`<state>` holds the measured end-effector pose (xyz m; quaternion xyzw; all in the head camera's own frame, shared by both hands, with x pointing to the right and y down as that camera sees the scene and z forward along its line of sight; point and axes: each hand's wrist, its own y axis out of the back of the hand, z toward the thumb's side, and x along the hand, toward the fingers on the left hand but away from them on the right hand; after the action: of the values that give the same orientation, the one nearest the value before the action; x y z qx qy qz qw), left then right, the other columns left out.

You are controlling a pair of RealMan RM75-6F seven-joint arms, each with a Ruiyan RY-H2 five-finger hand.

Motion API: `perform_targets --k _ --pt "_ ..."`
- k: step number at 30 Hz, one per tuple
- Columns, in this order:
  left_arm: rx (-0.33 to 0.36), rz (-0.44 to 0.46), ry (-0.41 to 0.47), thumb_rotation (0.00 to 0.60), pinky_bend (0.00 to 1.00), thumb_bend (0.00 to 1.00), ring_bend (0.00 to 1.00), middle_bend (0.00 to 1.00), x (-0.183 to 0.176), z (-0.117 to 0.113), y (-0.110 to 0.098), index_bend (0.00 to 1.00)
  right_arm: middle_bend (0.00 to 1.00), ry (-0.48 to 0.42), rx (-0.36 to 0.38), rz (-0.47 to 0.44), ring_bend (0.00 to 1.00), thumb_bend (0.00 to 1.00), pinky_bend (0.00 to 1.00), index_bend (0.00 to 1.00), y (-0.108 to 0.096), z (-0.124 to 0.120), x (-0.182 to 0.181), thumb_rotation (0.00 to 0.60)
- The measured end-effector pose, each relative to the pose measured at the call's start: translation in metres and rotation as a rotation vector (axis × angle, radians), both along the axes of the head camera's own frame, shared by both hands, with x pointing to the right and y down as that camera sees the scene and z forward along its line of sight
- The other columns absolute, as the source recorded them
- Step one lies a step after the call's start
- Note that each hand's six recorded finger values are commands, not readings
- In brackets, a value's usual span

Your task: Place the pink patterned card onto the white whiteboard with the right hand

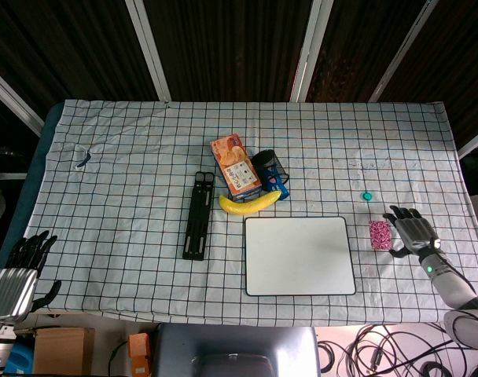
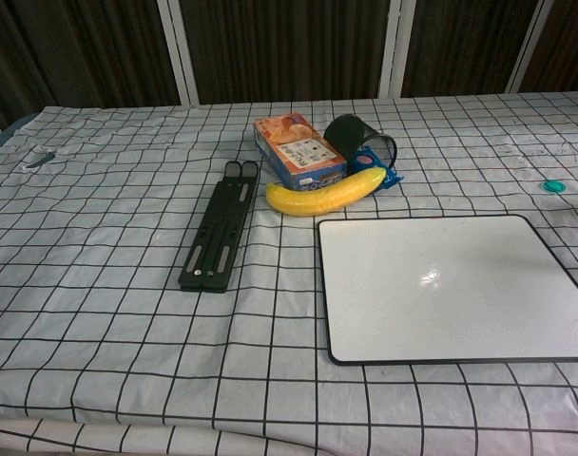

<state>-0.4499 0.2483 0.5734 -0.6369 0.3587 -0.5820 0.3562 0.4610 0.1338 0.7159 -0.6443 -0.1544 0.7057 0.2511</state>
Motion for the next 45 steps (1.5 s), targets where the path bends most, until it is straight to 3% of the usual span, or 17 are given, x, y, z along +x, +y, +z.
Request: perform_targets --k 26,36,45 --pt "0.014 -0.014 -0.005 0.6 0.0 0.33 0.0 0.0 -0.005 -0.006 0.004 0.0 0.0 0.015 -0.033 -0.009 0.0 0.18 0.0 0.19 -0.001 0.015 -0.008 0.6" --pt "0.015 -0.015 -0.005 0.6 0.0 0.33 0.0 0.0 -0.005 -0.006 0.004 0.0 0.0 0.015 -0.017 0.002 0.0 0.18 0.0 0.33 -0.002 0.016 -0.009 0.6" --pt "0.014 -0.014 -0.003 0.6 0.0 0.33 0.0 0.0 -0.004 -0.006 0.004 0.0 0.0 0.016 -0.004 0.0 0.0 0.18 0.0 0.31 -0.002 0.014 -0.009 0.6"
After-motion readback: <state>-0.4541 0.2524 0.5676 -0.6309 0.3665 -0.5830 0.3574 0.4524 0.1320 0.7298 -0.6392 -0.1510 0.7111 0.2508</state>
